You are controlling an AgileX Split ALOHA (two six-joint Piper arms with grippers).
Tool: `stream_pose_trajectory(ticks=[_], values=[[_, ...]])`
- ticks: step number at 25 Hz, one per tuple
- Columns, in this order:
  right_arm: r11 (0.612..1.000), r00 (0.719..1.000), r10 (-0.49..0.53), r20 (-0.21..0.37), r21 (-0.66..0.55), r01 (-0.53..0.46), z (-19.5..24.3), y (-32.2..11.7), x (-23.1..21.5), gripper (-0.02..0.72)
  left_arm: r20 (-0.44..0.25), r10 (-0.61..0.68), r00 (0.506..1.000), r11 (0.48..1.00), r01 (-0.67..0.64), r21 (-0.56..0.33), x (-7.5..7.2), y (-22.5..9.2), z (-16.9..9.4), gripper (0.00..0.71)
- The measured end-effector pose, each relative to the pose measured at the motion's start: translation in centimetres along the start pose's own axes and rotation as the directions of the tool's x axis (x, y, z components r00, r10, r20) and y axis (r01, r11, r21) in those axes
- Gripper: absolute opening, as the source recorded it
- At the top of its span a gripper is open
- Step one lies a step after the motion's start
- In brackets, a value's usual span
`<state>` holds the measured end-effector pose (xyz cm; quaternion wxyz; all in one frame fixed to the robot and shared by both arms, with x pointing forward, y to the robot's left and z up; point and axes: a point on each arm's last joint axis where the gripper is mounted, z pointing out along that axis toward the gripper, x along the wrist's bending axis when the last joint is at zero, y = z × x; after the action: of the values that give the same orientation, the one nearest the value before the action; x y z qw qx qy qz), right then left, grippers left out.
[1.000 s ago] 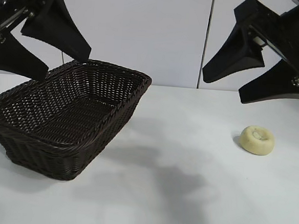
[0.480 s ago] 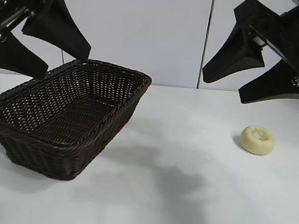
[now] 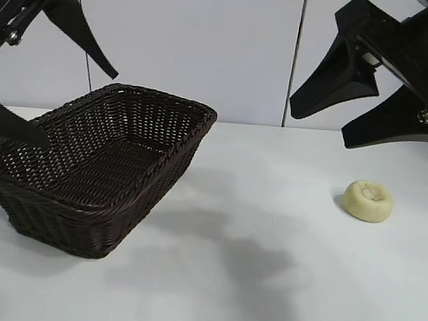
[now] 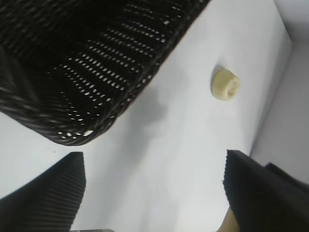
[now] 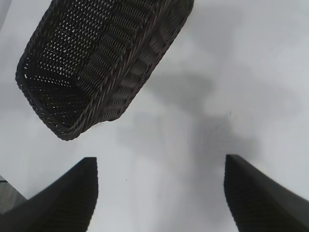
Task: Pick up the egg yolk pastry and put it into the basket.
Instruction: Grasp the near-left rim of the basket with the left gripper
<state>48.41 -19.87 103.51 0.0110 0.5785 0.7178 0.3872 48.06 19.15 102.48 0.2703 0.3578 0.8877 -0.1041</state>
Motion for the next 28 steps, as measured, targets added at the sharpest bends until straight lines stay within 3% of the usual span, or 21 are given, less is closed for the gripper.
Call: stream_pose_trajectory(ticks=[6,14,22,28], values=[[1.000,1.000,0.000,0.000,0.000,0.000,0.0,0.0,0.0,0.529,-0.055,-0.076,0.996,0.994,0.072,-0.080,0.5,0.7,-0.1,0.571],[1.000,1.000,0.000,0.000,0.000,0.000,0.0,0.0,0.0,0.529,-0.133,-0.057,0.989,0.997,0.050,-0.055,1.2,-0.7,0.4,0.571],[1.000,1.000,0.000,0.000,0.000,0.000,0.0,0.0,0.0,0.529,-0.070,-0.097,0.993,0.990,0.089,-0.111,1.7,-1.0,1.7,0.571],[1.000,1.000,0.000,-0.001,0.002,0.000,0.0,0.0,0.0,0.529,-0.154,-0.124,0.980,0.989,0.109,-0.100,2.3,-0.6,5.0,0.571]])
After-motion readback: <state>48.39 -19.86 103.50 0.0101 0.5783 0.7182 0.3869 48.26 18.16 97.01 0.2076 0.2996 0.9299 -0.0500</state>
